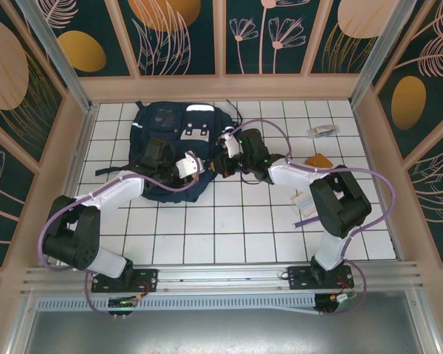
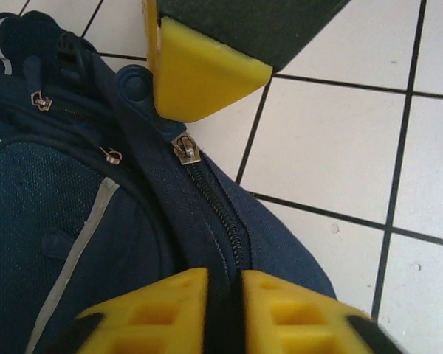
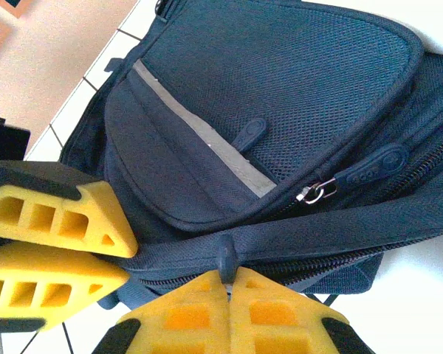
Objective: Pack the student bag
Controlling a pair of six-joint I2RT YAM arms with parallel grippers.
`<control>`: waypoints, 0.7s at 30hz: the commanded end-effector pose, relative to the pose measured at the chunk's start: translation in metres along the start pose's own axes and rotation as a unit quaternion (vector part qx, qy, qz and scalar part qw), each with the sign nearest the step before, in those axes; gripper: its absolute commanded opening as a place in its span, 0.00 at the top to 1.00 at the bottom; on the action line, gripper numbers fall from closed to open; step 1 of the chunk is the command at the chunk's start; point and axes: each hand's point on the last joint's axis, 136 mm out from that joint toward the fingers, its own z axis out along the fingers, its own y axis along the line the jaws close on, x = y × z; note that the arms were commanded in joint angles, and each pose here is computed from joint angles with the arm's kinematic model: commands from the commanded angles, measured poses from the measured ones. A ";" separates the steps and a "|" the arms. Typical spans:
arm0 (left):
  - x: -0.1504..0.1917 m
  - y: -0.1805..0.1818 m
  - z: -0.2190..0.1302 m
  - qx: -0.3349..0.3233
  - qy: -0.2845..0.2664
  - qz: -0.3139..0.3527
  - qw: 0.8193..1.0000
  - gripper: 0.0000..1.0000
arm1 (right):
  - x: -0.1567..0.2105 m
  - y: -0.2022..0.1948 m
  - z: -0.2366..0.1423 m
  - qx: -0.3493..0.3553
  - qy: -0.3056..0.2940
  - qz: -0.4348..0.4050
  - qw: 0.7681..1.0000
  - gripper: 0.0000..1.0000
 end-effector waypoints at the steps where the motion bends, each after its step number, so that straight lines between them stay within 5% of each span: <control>1: 0.006 0.006 0.002 -0.013 0.012 0.000 1.000 1.00 | -0.012 0.014 -0.005 -0.023 -0.019 -0.038 0.999 1.00; 13: 0.018 -0.029 -0.009 0.052 0.027 0.032 0.998 1.00 | -0.027 -0.092 -0.007 0.173 -0.068 0.049 0.981 1.00; 21: 0.033 -0.050 -0.013 0.070 0.031 0.041 0.996 1.00 | -0.038 -0.136 -0.009 0.186 -0.116 0.124 0.968 1.00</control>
